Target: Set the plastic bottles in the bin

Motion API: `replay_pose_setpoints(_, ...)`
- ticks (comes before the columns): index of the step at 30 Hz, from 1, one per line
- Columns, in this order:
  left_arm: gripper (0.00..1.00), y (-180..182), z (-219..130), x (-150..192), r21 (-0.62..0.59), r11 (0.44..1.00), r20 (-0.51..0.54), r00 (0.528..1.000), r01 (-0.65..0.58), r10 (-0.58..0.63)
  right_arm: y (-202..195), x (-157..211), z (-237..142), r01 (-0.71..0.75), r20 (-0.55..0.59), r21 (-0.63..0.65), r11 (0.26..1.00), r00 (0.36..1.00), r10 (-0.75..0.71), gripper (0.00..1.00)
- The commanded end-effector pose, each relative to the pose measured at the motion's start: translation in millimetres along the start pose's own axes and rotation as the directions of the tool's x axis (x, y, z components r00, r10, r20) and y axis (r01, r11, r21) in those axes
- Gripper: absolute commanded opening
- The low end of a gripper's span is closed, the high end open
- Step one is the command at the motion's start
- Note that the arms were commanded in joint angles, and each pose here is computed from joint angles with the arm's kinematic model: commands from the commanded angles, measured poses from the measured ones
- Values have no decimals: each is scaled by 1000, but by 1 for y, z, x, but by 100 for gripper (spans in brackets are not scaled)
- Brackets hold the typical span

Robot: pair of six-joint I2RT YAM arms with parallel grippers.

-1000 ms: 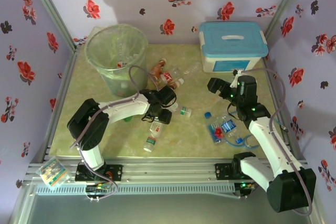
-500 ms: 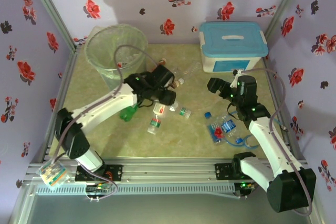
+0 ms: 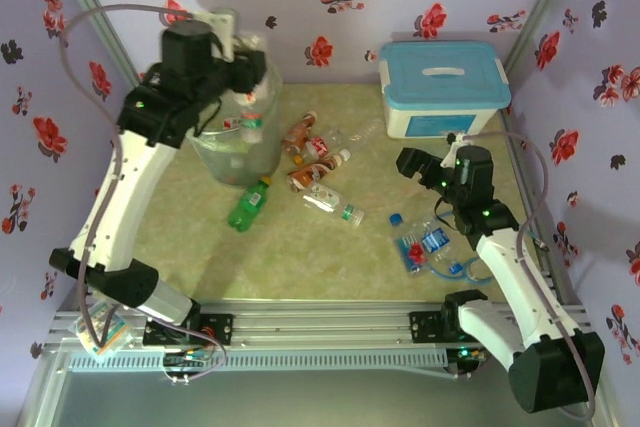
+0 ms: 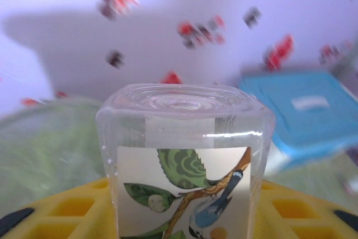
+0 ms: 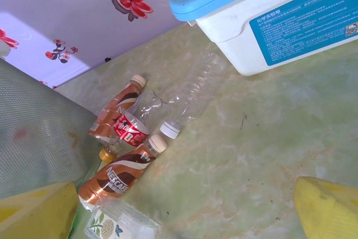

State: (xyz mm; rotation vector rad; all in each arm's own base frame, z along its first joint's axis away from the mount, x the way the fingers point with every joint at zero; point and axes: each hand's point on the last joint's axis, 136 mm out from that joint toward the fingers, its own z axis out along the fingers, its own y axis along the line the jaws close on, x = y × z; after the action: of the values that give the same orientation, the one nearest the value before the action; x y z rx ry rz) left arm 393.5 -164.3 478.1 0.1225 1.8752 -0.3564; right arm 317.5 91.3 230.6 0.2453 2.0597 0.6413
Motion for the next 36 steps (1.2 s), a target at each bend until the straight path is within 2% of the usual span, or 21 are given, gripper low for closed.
replay_pose_setpoints(1,46,38,3,-46,-81,995,160,986,60,-46,-4,2,-6,-4,7,10,1000,1000,4,99)
replay_pose_setpoints(6,42,74,43,-42,-140,981,138,984,136,-116,-6,2,-11,9,12,25,1000,1000,-9,99)
replay_pose_setpoints(10,41,83,85,-14,-159,977,42,990,143,-138,-5,3,-13,10,13,22,1000,1000,-10,99)
replay_pose_setpoints(13,39,89,112,7,-171,974,7,989,148,-149,-6,3,-15,12,13,22,1000,1000,-12,99)
replay_pose_setpoints(18,38,88,141,52,-163,975,-90,981,154,-170,-8,4,-20,26,16,36,999,1000,-27,99)
replay_pose_setpoints(23,38,94,152,98,-183,972,-174,969,145,-178,-10,6,-20,33,9,43,999,999,-34,99)
replay_pose_setpoints(30,39,85,156,164,-159,978,-299,937,138,-180,-10,5,-18,33,9,40,999,999,-33,99)
replay_pose_setpoints(36,42,83,159,208,-165,979,-382,908,117,-173,-10,4,-17,34,8,41,999,999,-34,99)
